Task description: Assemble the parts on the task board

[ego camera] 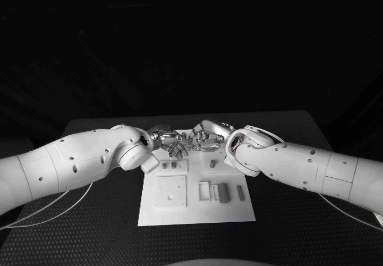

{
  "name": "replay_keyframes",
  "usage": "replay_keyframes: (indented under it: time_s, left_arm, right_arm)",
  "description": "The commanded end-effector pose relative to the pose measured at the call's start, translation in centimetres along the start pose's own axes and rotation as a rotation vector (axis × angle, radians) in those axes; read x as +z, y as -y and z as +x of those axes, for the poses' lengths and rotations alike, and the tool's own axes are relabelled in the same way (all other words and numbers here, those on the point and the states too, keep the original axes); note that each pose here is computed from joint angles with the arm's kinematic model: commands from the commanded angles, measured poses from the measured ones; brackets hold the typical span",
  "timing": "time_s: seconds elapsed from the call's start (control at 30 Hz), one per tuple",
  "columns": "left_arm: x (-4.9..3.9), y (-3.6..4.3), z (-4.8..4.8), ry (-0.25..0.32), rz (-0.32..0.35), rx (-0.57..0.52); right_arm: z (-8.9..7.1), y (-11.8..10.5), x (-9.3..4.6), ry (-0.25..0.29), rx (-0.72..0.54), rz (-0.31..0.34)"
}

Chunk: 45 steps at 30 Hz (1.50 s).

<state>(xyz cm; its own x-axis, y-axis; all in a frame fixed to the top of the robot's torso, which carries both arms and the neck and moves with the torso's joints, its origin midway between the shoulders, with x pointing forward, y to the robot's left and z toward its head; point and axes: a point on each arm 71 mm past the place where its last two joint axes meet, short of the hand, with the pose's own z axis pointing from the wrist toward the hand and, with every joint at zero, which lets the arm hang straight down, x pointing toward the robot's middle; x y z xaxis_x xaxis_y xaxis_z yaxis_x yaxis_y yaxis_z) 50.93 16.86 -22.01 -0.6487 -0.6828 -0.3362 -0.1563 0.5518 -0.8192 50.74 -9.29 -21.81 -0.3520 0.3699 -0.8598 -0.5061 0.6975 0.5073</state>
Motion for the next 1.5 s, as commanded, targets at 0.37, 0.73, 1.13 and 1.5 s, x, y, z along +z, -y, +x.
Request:
replay_keyframes:
  time_s: [0.37, 0.73, 1.13, 1.5]
  left_arm:
    - [-0.07, 0.12, 0.06, -0.001, 0.007, 0.028]
    - [-0.11, -0.01, -0.19, 0.016, -0.001, 0.038]
    - [-0.33, -0.57, -0.67, 0.007, -0.026, 0.078]
    - [-0.60, -1.35, -1.00, -0.047, -0.091, 0.146]
  right_arm:
    - [0.1, 0.0, 0.1, -0.015, 0.001, -0.004]
    - [0.0, 0.3, 0.0, -0.013, 0.027, 0.001]
    - [-1.4, 2.0, -0.8, 0.092, 0.151, 0.025]
    - [-3.4, 3.8, -1.3, 0.183, 0.226, 0.048]
